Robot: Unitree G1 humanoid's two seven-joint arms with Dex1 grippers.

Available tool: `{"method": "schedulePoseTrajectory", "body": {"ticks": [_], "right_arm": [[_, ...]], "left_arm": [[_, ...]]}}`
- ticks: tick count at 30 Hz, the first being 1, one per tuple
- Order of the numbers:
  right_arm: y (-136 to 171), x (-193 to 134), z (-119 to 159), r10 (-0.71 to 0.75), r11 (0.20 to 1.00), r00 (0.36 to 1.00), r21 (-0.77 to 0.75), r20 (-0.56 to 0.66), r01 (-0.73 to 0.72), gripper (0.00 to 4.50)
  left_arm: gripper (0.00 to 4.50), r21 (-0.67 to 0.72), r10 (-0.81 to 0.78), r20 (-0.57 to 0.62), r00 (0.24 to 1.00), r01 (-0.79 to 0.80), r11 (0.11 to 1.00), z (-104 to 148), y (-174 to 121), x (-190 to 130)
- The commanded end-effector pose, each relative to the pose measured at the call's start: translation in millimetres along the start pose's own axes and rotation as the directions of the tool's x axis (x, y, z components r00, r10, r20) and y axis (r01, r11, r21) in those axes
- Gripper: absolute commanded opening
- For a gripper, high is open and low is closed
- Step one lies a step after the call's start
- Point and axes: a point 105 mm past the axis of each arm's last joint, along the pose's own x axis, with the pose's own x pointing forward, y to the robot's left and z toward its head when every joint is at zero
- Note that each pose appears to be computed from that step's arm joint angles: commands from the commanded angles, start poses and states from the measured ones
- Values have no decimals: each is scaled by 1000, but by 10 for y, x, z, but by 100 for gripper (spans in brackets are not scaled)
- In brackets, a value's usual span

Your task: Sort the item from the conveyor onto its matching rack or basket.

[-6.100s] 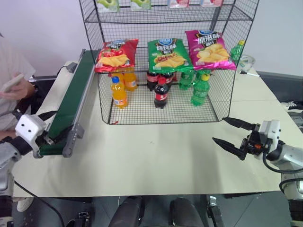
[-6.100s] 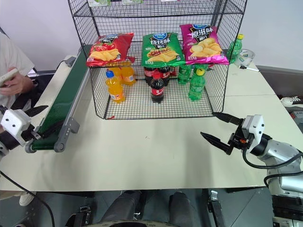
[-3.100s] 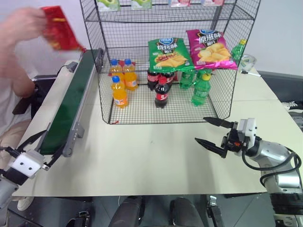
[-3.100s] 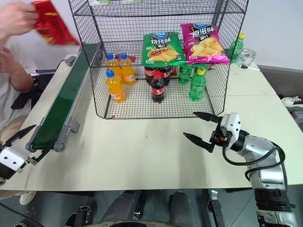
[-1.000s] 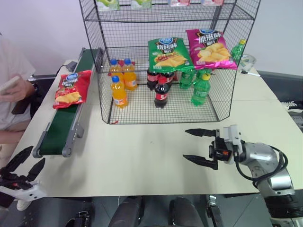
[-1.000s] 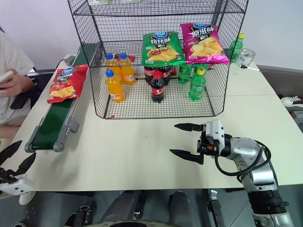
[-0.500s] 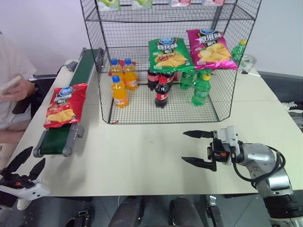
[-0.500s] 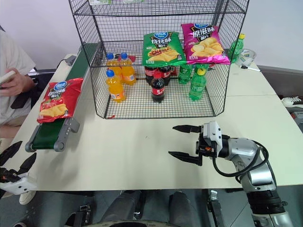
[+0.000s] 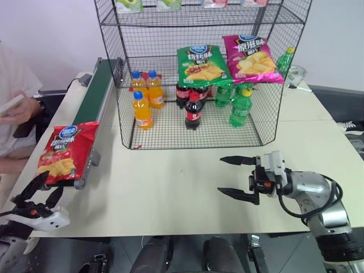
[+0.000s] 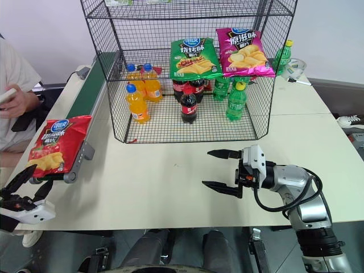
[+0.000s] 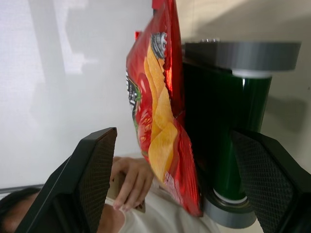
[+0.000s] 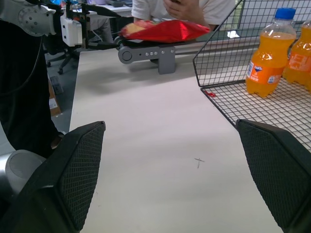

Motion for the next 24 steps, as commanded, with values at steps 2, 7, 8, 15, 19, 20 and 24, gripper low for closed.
{"method": "schedulePoseTrajectory", "body": {"ticks": [2,7,8,15,19,20,24], "right_arm": [[-13,-29,53,-12,999,1000,-37,5,12,450],[-21,-37,50,-18,999,1000,-38,2,18,450],[-23,-39,49,-19,999,1000,-39,2,19,450],[-39,-63,37,-32,999,999,-36,-2,32,450],[-42,-67,31,-36,999,999,-36,-3,36,450],[-43,-68,29,-37,999,999,-35,-3,36,450],[-49,-80,20,-40,999,999,-33,-4,40,450]], "left_arm": [[385,-5,22,-12,1000,-22,1000,-22,44,25],[385,-11,40,-24,999,-41,999,-31,79,46],[385,-20,36,-23,999,-37,999,-26,76,51],[150,-66,59,-33,998,-61,996,-17,115,39],[11,-66,61,-31,998,-63,996,-8,121,29],[11,-64,68,-31,997,-69,996,-2,132,29],[11,-60,97,-17,995,-98,993,47,219,43]]}}
